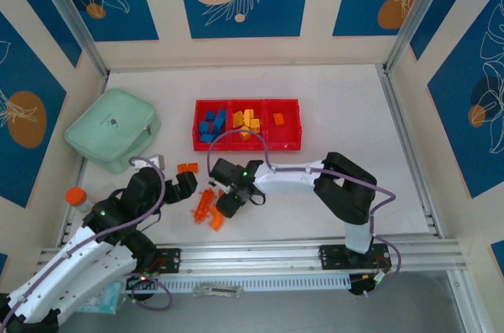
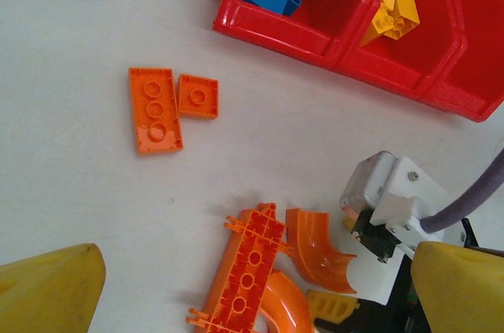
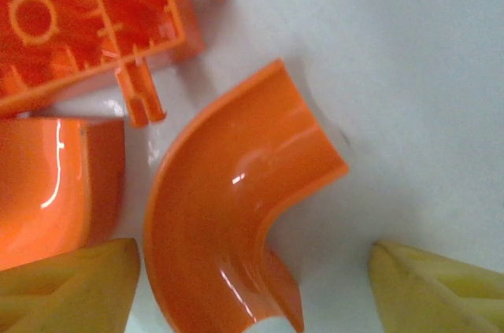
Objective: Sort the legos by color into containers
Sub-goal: Pick up the lego from the bottom-center of the table, then place the lego in the container.
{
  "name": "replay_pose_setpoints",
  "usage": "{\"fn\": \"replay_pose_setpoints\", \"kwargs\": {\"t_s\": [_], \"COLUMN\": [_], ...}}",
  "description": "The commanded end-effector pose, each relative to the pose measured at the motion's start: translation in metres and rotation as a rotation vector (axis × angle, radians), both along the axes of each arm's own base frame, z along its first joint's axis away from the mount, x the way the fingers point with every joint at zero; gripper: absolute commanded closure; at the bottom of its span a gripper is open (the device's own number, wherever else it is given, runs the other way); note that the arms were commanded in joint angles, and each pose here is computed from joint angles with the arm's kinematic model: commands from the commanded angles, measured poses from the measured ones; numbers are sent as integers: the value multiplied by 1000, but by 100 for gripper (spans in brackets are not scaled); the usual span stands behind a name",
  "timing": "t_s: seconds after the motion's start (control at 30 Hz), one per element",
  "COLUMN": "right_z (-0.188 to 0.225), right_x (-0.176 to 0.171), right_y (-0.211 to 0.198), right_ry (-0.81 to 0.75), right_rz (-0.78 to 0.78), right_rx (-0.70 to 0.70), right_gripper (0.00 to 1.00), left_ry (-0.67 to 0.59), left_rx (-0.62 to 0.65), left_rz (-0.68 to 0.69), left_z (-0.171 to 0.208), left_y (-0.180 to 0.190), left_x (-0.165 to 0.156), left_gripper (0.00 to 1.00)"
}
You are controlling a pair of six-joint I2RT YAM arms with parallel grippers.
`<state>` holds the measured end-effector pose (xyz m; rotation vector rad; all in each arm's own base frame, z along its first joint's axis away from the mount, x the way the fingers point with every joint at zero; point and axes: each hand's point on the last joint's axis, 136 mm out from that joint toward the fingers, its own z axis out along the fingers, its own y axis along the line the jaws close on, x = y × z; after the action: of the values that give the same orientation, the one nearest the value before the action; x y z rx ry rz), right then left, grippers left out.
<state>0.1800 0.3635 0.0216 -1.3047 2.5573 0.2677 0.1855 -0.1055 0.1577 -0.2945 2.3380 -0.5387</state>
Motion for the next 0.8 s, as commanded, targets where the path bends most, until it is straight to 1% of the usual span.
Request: {"fn": "replay_pose_setpoints", "kwargs": {"t_s": [0.0, 0.2, 0.37, 0.47, 0.6, 0.67, 0.77], "right_z": [-2, -1, 9, 20, 38, 50, 73], "right_x": [4, 0, 0, 2, 11, 19, 40], "right_y": [10, 7, 0, -7, -23, -34, -56], "right_ry": [-13, -5, -15, -16, -17, -23, -52], "right_rz": [26, 23, -2, -34, -109, -159, -259], "right_rx": [1, -8, 4, 21, 48, 53, 58], "right_gripper": [31, 48, 58, 60, 61, 61, 61], "left_ry": [-5, -11, -16, -13, -15, -19, -20], "left_rx": [14, 14, 5, 5, -3, -11, -24], "left_rz": [19, 18, 9, -7, -39, -62, -107], "left_z": [0, 2, 5, 7, 14, 17, 20], "left_y": [6, 6, 2, -2, -12, -19, -33], "left_x": [0, 0, 3, 5, 10, 13, 19], "left_gripper": [1, 1, 1, 1, 1, 1, 1]}}
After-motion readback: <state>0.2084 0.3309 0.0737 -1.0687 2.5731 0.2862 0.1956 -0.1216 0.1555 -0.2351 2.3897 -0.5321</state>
